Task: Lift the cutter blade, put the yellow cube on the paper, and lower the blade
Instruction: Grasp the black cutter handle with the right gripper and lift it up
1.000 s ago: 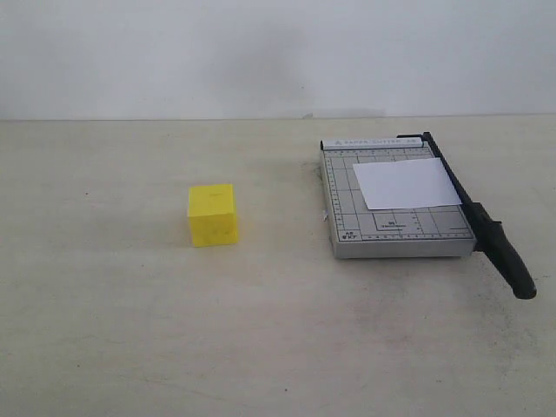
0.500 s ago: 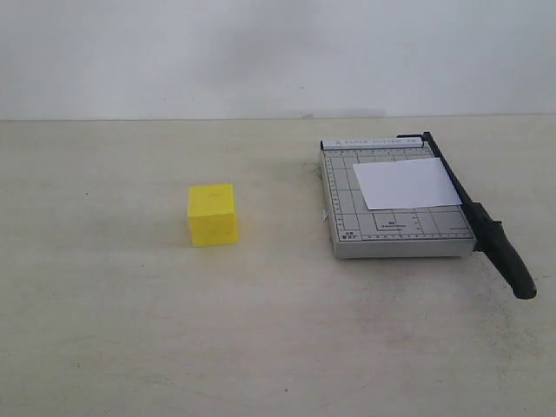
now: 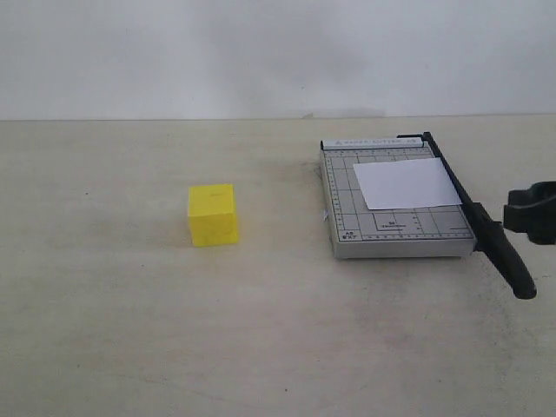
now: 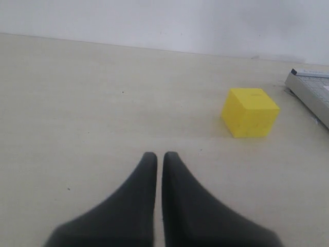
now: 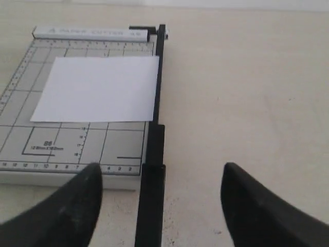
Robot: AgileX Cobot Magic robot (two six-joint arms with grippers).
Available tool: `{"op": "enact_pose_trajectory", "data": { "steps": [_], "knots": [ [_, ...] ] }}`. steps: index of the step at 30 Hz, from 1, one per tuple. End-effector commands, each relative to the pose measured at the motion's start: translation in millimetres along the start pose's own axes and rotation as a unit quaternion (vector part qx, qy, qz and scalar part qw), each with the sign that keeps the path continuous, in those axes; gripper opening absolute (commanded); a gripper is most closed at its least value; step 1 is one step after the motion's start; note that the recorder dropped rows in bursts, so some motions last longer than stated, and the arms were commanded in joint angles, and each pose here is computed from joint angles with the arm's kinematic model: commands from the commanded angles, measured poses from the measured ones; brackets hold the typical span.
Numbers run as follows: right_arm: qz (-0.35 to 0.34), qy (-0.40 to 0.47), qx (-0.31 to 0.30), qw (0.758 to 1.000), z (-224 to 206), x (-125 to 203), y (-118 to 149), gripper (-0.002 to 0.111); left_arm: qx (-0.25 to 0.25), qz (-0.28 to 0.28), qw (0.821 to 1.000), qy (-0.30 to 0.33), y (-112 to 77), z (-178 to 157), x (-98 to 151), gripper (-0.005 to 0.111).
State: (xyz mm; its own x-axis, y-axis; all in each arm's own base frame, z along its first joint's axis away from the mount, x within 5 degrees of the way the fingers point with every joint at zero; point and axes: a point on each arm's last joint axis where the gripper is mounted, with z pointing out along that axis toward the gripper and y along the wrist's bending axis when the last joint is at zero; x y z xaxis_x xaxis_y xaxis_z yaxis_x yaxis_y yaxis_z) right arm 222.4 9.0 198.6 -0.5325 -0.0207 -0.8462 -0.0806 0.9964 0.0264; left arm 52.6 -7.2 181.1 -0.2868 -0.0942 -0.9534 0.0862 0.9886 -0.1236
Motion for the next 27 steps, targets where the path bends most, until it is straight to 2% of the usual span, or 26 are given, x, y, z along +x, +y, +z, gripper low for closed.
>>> {"op": "enact_pose_trajectory", "data": {
  "steps": [1,9,11,14,21,27],
  "knots": [
    [0.034,0.040,-0.003,0.999,20,11,-1,0.068,0.000,-0.001,1.000,-0.004,-0.1,0,0,0.005],
    [0.045,0.098,-0.013,0.994,50,38,0,0.068,0.000,-0.001,1.000,-0.004,-0.1,0,0,0.005],
    [0.046,0.108,-0.015,0.993,54,43,0,0.065,0.000,-0.001,1.000,-0.004,-0.1,0,0,0.005],
    [0.047,0.122,-0.015,0.991,57,49,0,0.049,0.000,-0.001,1.000,-0.004,-0.1,0,0,0.005],
    [0.046,0.129,-0.014,0.991,59,50,-1,0.001,0.000,-0.001,1.000,-0.004,-0.1,0,0,0.005],
    [0.044,0.099,-0.012,0.994,50,36,-1,0.000,0.000,-0.001,1.000,-0.004,-0.1,0,0,0.005]
  ]
}}
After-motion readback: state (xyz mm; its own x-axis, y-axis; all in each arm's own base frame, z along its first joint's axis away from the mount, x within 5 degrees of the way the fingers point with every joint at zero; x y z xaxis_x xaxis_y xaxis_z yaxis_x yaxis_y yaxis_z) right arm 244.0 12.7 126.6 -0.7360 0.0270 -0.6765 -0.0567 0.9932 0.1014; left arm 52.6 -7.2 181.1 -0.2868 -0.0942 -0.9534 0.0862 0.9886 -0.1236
